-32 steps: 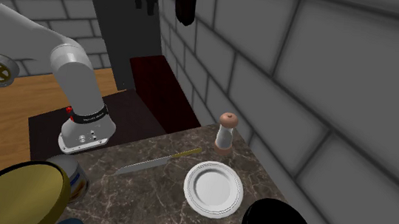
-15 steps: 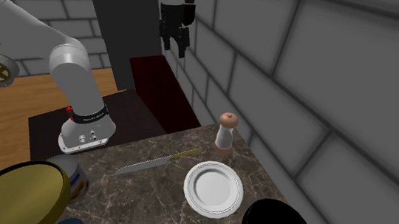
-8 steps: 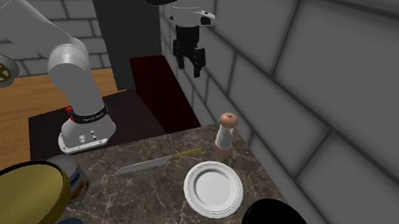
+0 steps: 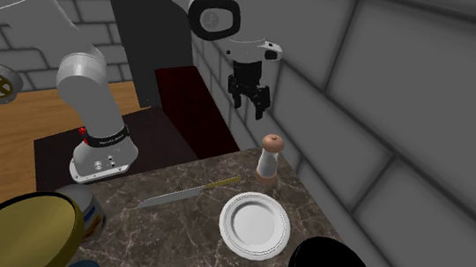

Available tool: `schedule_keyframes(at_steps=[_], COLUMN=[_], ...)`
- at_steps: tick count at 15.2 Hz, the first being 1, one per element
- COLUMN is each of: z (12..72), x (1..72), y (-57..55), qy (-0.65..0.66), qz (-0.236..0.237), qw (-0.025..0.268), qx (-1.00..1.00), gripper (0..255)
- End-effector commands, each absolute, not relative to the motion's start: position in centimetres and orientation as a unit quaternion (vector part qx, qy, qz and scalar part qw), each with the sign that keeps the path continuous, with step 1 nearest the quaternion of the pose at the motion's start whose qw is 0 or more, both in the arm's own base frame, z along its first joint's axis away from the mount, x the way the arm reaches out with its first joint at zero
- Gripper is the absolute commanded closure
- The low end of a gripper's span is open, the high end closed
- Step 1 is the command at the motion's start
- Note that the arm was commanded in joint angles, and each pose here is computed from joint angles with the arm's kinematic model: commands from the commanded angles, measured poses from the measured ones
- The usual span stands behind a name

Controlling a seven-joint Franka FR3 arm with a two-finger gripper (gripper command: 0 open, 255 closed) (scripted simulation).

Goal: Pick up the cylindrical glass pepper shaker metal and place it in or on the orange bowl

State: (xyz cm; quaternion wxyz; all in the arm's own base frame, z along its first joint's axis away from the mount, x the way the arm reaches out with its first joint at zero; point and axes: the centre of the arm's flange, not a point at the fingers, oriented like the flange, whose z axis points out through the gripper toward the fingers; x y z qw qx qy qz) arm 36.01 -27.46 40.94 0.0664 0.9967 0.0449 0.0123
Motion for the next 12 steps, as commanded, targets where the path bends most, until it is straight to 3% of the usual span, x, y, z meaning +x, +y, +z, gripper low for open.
schedule_keyframes(at_steps=[1, 12], z=[39.7, 33.8], x=[36.5, 37.9], y=[-29.7, -35.6], qy=[0.046, 0.048], qz=[0.015, 0.022], qw=[0.073, 0.086], qx=[0.996, 0.995], gripper=[0, 0])
